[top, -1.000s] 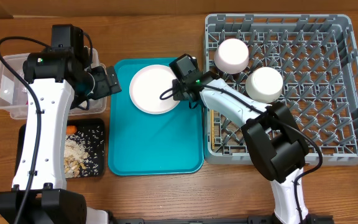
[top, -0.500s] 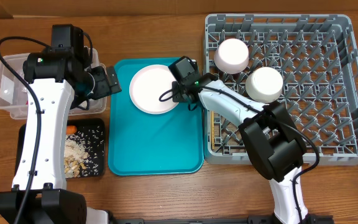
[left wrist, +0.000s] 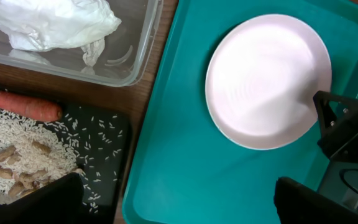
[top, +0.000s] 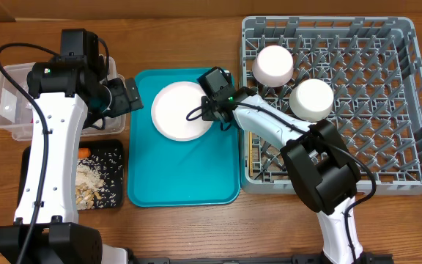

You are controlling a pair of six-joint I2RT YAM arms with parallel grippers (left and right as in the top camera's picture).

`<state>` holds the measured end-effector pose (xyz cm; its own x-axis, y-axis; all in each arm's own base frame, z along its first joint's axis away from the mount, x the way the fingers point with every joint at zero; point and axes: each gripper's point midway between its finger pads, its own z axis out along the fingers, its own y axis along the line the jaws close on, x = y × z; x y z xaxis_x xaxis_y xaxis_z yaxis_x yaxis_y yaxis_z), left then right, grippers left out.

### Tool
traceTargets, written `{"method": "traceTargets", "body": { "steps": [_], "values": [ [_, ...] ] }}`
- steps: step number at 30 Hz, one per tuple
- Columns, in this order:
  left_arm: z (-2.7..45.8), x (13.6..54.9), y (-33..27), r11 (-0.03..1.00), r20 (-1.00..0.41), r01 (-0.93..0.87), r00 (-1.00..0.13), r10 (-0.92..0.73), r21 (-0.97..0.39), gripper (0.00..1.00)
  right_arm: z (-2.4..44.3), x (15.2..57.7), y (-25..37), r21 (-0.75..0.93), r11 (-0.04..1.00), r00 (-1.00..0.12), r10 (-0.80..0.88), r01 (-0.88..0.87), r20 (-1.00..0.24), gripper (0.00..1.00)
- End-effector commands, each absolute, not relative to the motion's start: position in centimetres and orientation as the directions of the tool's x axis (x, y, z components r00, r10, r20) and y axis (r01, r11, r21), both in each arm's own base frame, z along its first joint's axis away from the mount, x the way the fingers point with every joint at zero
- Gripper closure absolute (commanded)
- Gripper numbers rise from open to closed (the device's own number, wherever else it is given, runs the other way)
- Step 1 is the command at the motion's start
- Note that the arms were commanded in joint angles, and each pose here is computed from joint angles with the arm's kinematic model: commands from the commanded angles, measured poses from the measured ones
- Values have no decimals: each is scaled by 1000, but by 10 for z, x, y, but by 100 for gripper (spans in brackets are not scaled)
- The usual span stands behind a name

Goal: Sort waste into correct bins and load items into the dishwasher
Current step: 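Lift the large pink plate off the tray toward the rack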

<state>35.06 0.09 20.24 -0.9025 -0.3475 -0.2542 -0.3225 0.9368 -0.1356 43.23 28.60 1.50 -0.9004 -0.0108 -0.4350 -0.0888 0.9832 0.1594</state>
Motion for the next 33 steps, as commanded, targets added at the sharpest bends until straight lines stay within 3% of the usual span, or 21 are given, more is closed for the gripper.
{"method": "traceTargets", "body": {
  "steps": [1, 11, 19, 24, 33],
  "values": [
    [203, 352, 0, 944, -263, -305, -907, -329, -128, 0, 11, 430, 291, 168, 981, -906, -21, -101, -422, 93],
    [203, 352, 0, 944, -263, -305, -907, -329, -128, 0, 59, 439, 304, 241, 961, -876, -2, -134, -482, 96],
    [203, 352, 0, 944, -263, -305, -907, -329, -128, 0, 139, 433, 300, 293, 943, -825, 35, -160, -564, 96],
    [203, 352, 0, 943, -263, -306, -907, -330, -128, 0, 196, 421, 287, 248, 935, -759, -33, -253, -650, 96],
    [203, 352, 0, 944, -263, -305, -907, -329, -128, 0, 272, 417, 173, 19, 999, -632, 32, 28, -774, 96]
  ]
}}
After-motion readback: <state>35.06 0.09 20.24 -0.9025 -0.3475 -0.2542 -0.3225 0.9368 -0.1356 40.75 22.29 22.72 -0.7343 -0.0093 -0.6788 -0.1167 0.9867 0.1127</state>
